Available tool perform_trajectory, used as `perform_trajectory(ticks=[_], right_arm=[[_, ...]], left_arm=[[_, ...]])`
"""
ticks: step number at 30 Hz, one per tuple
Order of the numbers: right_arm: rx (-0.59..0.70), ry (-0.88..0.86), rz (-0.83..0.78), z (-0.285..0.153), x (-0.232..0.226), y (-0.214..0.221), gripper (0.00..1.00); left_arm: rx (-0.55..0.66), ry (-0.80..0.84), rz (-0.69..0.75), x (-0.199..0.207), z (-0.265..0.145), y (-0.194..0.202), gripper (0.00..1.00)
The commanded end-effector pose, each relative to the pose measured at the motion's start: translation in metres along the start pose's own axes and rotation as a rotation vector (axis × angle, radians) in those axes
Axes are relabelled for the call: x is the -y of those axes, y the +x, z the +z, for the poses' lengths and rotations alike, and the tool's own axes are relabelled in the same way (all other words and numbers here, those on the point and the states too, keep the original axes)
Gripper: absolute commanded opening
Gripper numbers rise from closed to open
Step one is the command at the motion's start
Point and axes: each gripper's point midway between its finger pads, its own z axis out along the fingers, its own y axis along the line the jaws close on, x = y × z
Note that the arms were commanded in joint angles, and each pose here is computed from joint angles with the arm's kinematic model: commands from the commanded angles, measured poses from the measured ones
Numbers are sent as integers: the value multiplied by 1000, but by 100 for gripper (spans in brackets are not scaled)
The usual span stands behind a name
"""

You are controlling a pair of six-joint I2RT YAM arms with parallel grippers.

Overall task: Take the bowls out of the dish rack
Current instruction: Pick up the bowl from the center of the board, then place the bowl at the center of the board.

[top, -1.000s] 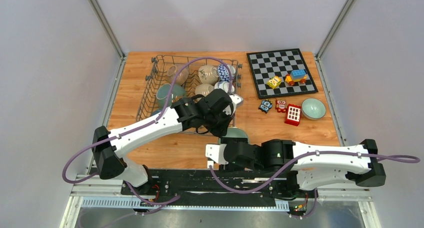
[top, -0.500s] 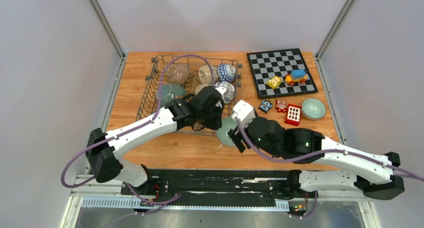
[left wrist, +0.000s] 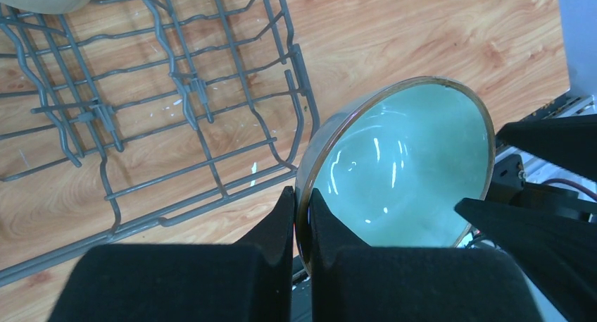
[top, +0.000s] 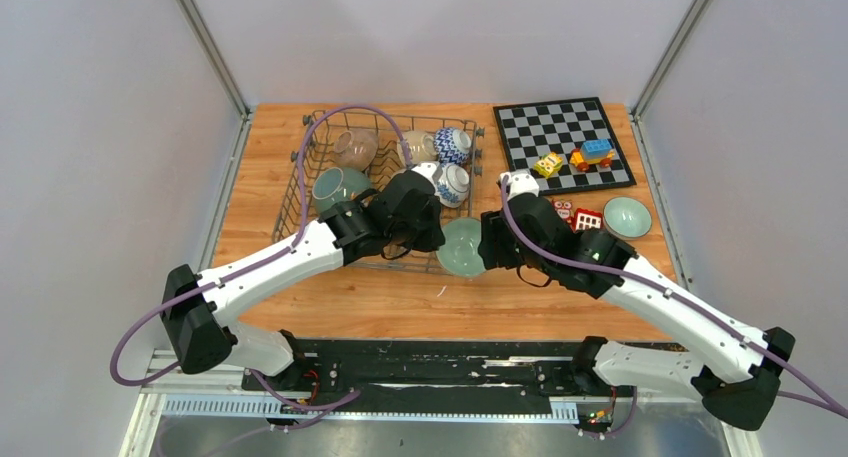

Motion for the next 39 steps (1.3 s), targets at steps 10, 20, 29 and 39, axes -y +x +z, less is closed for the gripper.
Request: perform_trajectory(ticks=[10, 20, 29, 39], right_arm=[[-79, 75, 80, 35, 15, 22, 35], [-52, 81, 106, 40, 14, 15, 3], [-42, 336, 190, 0, 105, 31, 3], [58, 646, 631, -51, 203, 78, 4]], left_arm=[[94, 81, -73, 17, -9, -21, 0], [110, 92, -59, 15, -13, -20, 13], [186, 34, 78, -14, -59, -20, 89], [266, 25, -10, -51, -58, 16, 100]])
